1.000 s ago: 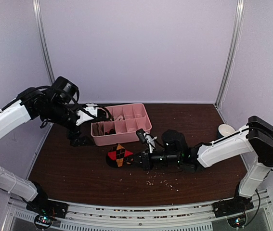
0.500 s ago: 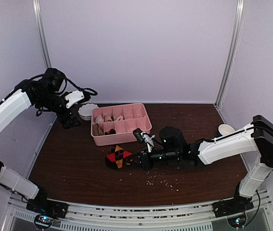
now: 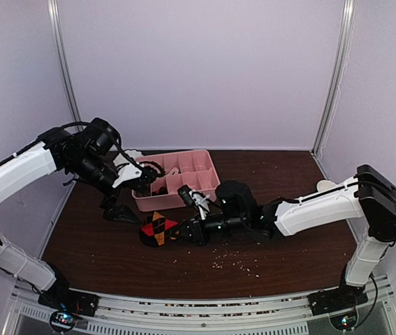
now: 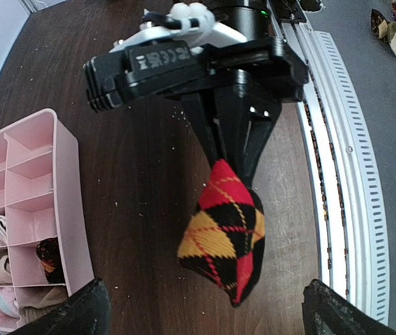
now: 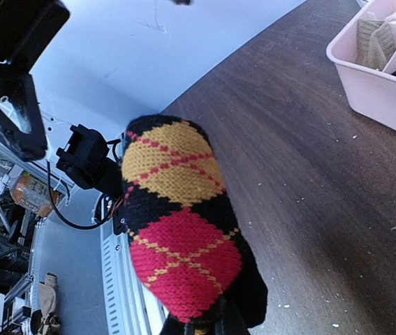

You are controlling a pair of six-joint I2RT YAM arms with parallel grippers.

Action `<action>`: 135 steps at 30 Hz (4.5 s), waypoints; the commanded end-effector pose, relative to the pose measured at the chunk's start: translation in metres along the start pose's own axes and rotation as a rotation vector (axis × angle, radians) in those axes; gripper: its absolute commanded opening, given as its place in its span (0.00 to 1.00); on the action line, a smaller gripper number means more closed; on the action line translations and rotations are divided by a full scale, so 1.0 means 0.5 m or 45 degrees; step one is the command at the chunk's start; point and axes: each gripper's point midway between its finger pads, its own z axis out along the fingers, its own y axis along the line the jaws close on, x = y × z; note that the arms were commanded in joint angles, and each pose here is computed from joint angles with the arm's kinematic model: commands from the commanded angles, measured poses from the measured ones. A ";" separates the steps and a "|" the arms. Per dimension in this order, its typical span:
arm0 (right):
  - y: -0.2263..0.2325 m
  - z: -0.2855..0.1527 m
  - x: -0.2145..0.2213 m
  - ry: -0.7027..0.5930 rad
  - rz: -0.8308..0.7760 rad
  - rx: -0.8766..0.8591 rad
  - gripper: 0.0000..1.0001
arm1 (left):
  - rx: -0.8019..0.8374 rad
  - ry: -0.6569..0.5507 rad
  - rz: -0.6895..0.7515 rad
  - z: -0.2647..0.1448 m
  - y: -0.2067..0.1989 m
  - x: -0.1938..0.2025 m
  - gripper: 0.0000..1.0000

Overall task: Roll the socks
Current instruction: Roll the sock.

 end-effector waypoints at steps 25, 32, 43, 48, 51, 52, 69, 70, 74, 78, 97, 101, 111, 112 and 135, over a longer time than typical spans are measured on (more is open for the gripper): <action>0.083 0.004 -0.050 0.014 -0.055 -0.140 0.00 | 0.410 0.020 -0.102 0.091 -0.071 0.031 0.49; 0.102 0.000 -0.072 -0.016 -0.056 -0.170 0.00 | 0.444 0.049 -0.077 0.102 -0.089 0.034 0.51; 0.111 -0.014 -0.069 -0.016 -0.047 -0.190 0.00 | 0.365 0.062 -0.056 0.097 -0.070 0.024 0.00; 0.097 -0.047 -0.100 -0.126 -0.043 -0.129 0.39 | 0.290 0.003 -0.048 0.069 -0.048 -0.020 0.00; 0.093 -0.089 -0.135 -0.231 -0.037 -0.137 0.64 | 0.264 -0.057 -0.051 0.045 -0.039 -0.058 0.00; 0.093 -0.103 -0.143 -0.260 -0.045 -0.136 0.64 | 0.260 -0.085 -0.059 0.036 -0.036 -0.074 0.00; 0.129 -0.197 -0.245 -0.523 -0.248 0.191 1.00 | 0.621 -0.416 -0.298 -0.055 -0.065 -0.214 0.00; 0.125 -0.202 -0.245 -0.540 -0.229 0.200 1.00 | 0.624 -0.419 -0.297 -0.056 -0.067 -0.214 0.00; 0.085 -0.261 -0.240 -0.654 -0.031 0.286 0.99 | 0.622 -0.437 -0.303 -0.066 -0.072 -0.213 0.00; 0.044 -0.330 -0.195 -0.819 0.238 0.108 0.99 | 0.602 -0.444 -0.313 -0.072 -0.069 -0.212 0.00; 0.200 -0.146 -0.232 -0.454 -0.235 0.100 0.86 | 0.599 -0.446 -0.354 -0.068 -0.063 -0.201 0.00; 0.205 -0.136 -0.243 -0.464 -0.206 0.068 0.57 | 0.609 -0.447 -0.342 -0.069 -0.070 -0.198 0.00; 0.206 -0.142 -0.241 -0.466 -0.082 -0.052 0.00 | 0.607 -0.388 -0.194 -0.078 -0.092 -0.175 0.39; 0.203 -0.144 -0.240 -0.466 -0.078 -0.044 0.00 | 0.561 -0.368 -0.160 -0.075 -0.084 -0.171 0.44; 0.172 -0.109 -0.228 -0.364 0.116 0.010 0.00 | -0.017 -0.083 0.270 -0.086 0.009 -0.142 0.61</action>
